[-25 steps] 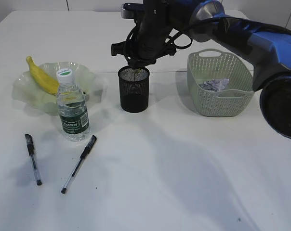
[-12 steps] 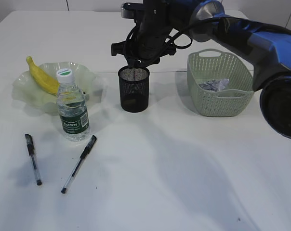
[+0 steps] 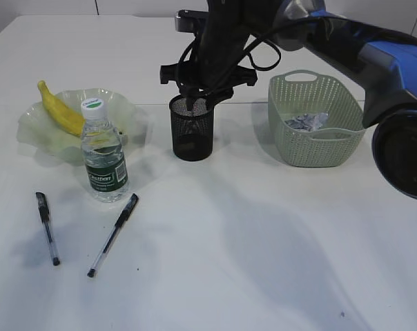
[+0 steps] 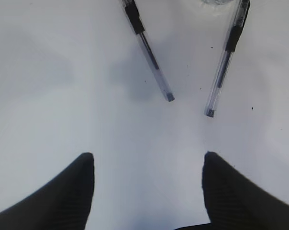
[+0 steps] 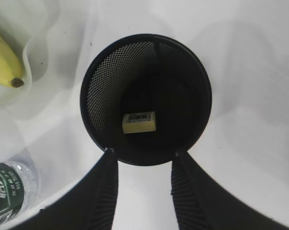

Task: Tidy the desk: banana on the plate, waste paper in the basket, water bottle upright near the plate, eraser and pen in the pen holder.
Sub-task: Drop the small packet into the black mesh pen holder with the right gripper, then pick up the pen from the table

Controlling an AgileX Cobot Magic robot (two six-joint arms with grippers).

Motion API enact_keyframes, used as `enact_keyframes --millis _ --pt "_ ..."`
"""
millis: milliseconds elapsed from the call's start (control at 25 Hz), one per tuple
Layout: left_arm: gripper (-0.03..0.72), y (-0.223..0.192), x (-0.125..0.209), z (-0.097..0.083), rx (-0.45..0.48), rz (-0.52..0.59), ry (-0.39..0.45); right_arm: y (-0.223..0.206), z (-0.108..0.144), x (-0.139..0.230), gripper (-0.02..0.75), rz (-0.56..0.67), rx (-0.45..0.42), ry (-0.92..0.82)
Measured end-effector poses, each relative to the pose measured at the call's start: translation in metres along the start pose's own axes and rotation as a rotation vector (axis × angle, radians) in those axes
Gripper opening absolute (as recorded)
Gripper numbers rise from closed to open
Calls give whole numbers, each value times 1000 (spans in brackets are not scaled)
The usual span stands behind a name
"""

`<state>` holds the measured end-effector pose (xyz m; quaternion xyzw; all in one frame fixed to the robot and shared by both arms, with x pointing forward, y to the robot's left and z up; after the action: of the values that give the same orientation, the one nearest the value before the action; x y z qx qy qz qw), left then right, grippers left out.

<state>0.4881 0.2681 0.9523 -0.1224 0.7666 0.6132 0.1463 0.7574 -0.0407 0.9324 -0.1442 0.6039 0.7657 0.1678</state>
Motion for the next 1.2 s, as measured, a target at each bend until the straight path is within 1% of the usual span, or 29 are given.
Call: enact_keyframes --millis 80,120,240,400,520,640,800,880,1080,1200 --pt "496 0 0 0 0 0 0 11 1 -2 285 6 3 14" --pt "496 0 0 0 0 0 0 17 3 -6 285 -11 -6 27" --pt "496 0 -1 0 -1 -4 0 34 14 -14 286 -41 -56 67" --pt "496 0 -1 0 -1 -5 0 54 28 -14 285 -42 -130 68" --pt "496 0 -1 0 -1 -5 0 68 32 -17 284 -56 -153 69" --pt "496 0 -1 0 -1 -5 0 76 32 -15 284 -52 -153 71" --pt "496 0 -1 0 -1 -5 0 77 22 2 284 13 -118 73" --pt "496 0 -1 0 -1 -5 0 75 12 15 284 60 -79 81" --pt "496 0 -1 0 -1 -5 0 86 -19 47 284 137 29 120" --pt "496 0 -1 0 0 -6 1 91 -36 74 284 204 70 141"
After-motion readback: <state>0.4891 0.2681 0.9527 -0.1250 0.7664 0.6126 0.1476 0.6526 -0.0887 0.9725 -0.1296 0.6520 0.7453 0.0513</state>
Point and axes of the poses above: a point on each arm's last joint axis where the gripper is mounted, y pointing back along that axis away from the gripper, z along the wrist's bending axis when the last joint is at zero, x = y × z, the point moved 9 cm from there along -y, pointing out along that axis toward the gripper, and after that the axes turned 10 degrees about -y, right-handed, at the moved point
